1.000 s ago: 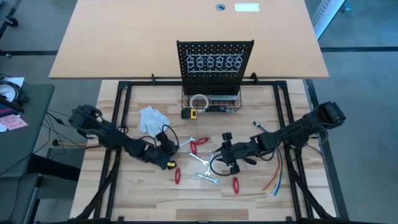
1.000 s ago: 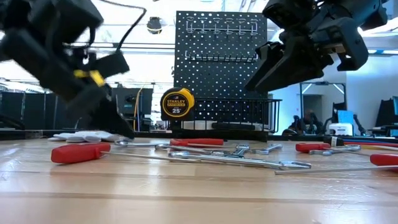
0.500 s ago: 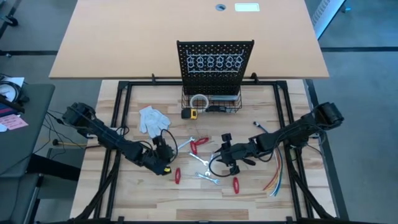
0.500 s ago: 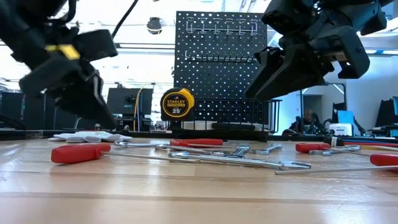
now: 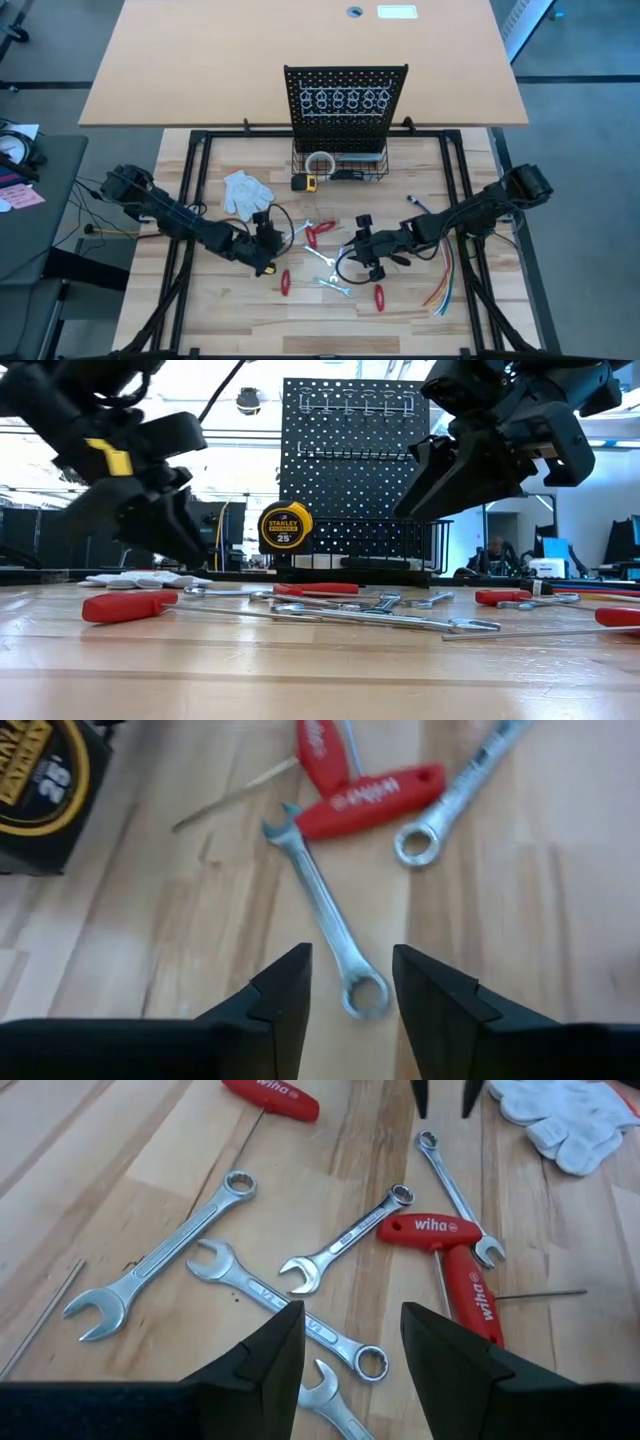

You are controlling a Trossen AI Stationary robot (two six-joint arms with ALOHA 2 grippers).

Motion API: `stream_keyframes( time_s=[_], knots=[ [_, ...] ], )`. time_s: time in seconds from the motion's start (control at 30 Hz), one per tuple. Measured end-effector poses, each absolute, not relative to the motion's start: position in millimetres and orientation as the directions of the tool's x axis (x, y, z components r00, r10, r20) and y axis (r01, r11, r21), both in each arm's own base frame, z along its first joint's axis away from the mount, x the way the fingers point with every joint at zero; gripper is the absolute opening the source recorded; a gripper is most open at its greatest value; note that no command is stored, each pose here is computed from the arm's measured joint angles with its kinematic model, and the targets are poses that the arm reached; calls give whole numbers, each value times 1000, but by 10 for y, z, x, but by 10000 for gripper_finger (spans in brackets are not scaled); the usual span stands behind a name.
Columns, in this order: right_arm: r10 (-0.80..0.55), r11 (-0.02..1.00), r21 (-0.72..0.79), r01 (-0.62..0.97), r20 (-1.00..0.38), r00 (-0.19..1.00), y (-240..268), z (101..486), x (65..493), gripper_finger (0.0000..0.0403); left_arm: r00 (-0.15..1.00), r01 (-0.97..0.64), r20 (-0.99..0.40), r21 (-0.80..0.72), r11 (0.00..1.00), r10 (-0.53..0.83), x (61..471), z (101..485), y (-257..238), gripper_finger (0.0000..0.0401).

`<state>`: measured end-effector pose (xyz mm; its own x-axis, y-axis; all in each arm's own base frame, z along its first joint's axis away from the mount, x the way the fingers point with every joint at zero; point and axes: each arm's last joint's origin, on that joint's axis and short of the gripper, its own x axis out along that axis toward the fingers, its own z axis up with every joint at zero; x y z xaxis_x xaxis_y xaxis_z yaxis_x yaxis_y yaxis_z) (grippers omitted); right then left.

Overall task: Hang tools onto peg board
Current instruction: Hang the silver wrench on the peg board

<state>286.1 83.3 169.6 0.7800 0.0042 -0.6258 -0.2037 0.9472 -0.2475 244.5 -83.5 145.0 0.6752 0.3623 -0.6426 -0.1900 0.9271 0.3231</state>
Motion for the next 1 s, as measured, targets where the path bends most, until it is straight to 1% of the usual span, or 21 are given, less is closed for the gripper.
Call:
stream_keyframes(
  time_s=[0.17, 0.33, 0.53, 0.7, 1.0],
  knots=[
    [4, 947, -247, -203, -625, 780, 833, 1697, 2862, 175, 672, -216, -662, 253, 943, 332, 2486, 1451, -759, 158],
    [5, 948, -246, -202, -625, 780, 833, 1697, 2862, 175, 647, -258, -699, 175, 950, 304, 2442, 1375, -704, 158],
    [4, 948, -245, -202, -625, 781, 832, 1697, 2863, 175, 613, -305, -725, 151, 940, 315, 2334, 1256, -669, 144],
    [4, 948, -245, -202, -625, 780, 832, 1697, 2862, 175, 617, -332, -722, 123, 935, 314, 2288, 1202, -653, 134],
    [4, 948, -246, -202, -625, 780, 832, 1697, 2862, 175, 633, -350, -709, 95, 932, 310, 2316, 1237, -669, 149]
  ],
)
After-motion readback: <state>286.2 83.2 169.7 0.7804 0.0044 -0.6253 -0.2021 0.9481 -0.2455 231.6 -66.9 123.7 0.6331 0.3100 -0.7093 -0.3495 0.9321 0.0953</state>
